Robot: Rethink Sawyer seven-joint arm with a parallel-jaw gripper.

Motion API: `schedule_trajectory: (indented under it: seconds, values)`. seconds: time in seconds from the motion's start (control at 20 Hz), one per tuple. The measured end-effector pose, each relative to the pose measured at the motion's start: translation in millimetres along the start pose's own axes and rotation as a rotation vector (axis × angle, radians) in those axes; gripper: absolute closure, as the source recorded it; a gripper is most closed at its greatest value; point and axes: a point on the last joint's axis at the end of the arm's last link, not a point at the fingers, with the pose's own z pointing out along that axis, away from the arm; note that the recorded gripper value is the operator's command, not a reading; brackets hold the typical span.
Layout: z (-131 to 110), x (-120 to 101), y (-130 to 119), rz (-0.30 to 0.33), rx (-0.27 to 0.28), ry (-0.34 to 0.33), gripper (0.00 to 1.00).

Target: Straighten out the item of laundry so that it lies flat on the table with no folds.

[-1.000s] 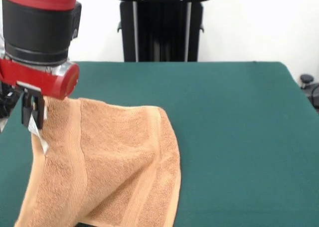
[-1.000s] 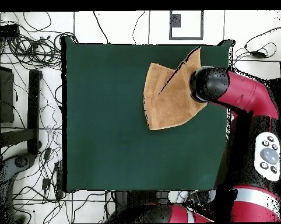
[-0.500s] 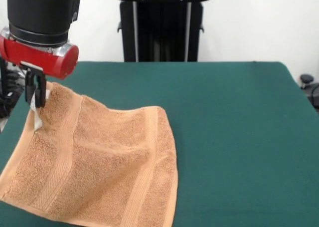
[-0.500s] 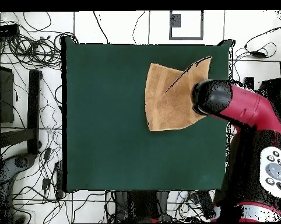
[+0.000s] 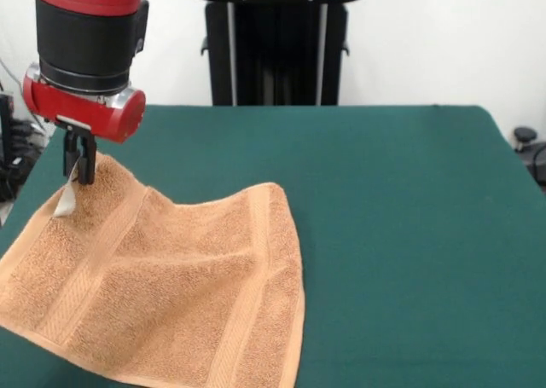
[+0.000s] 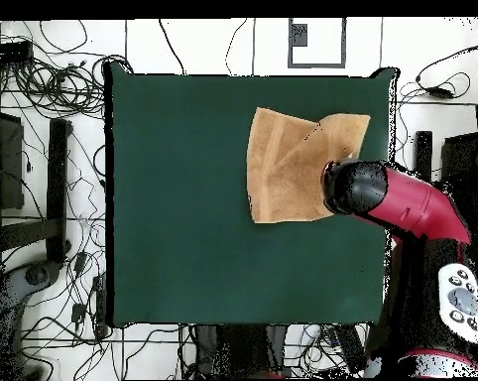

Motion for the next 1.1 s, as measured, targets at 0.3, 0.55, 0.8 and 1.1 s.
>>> schedule_trajectory:
  seconds: [0.3, 0.55, 0.8, 1.1]
  values:
    - [10, 19, -13, 0.023, -0.002, 0.006, 1.00]
    - [14, 26, -28, 0.047, -0.001, 0.010, 0.00]
    - [23, 30, -46, 0.084, -0.017, 0.012, 0.00]
    - [31, 32, -67, 0.123, -0.030, 0.018, 0.00]
